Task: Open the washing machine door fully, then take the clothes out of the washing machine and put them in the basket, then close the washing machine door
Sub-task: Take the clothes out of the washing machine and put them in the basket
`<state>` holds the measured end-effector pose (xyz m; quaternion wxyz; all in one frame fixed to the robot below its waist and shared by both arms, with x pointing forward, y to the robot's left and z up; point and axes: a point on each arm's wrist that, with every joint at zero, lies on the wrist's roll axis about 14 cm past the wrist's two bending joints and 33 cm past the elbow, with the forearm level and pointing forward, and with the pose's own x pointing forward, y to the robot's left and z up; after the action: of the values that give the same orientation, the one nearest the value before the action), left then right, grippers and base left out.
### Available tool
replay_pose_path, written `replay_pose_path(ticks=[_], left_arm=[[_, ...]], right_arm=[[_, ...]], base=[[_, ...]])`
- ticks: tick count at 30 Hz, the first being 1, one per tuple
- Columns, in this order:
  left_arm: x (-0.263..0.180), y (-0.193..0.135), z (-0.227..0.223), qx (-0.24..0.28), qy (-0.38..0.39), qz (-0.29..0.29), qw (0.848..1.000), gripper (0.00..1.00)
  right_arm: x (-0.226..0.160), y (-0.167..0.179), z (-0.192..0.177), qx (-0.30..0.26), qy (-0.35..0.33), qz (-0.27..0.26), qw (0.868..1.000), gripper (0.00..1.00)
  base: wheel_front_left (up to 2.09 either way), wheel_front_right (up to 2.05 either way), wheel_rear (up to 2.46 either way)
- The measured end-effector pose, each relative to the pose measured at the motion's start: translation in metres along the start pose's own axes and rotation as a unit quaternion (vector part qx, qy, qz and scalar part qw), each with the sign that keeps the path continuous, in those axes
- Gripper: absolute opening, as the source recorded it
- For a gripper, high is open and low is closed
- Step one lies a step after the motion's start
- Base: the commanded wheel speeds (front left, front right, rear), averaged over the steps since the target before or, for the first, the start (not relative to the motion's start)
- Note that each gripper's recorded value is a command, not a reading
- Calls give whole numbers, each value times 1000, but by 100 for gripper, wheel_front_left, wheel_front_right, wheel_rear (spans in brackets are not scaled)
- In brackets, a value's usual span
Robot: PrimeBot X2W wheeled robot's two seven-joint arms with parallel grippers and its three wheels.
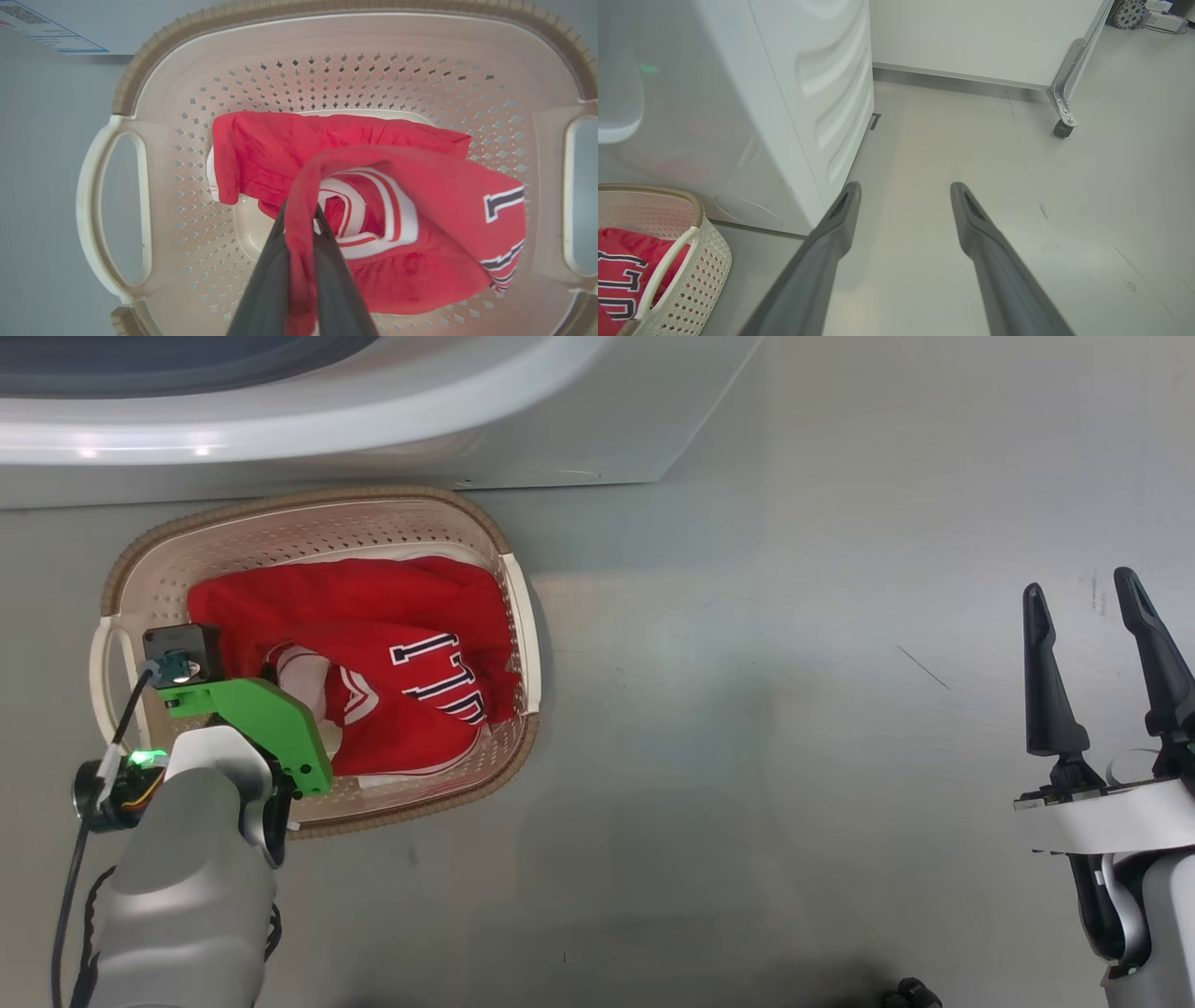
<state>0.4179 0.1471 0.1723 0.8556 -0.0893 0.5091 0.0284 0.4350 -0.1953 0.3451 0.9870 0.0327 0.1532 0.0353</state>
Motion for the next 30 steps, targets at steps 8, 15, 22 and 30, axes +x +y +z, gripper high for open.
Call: replay_pose_path(ticks=[8,15,22,30], left_arm=[[-10,0,2,9,-10,-4,1000,100],[-26,-6,25,21,-65,-22,997,100],[-49,-18,51,47,-127,-54,989,100],[-88,-21,76,79,-197,-66,975,100]], right_arm=[[4,9,8,5,-12,11,1000,100],[3,18,22,9,-30,21,999,100],[-1,27,37,16,-47,29,998,100],[-7,43,59,18,-73,48,996,100]], base=[[0,0,0],[0,0,0],[0,0,0],[0,0,0]])
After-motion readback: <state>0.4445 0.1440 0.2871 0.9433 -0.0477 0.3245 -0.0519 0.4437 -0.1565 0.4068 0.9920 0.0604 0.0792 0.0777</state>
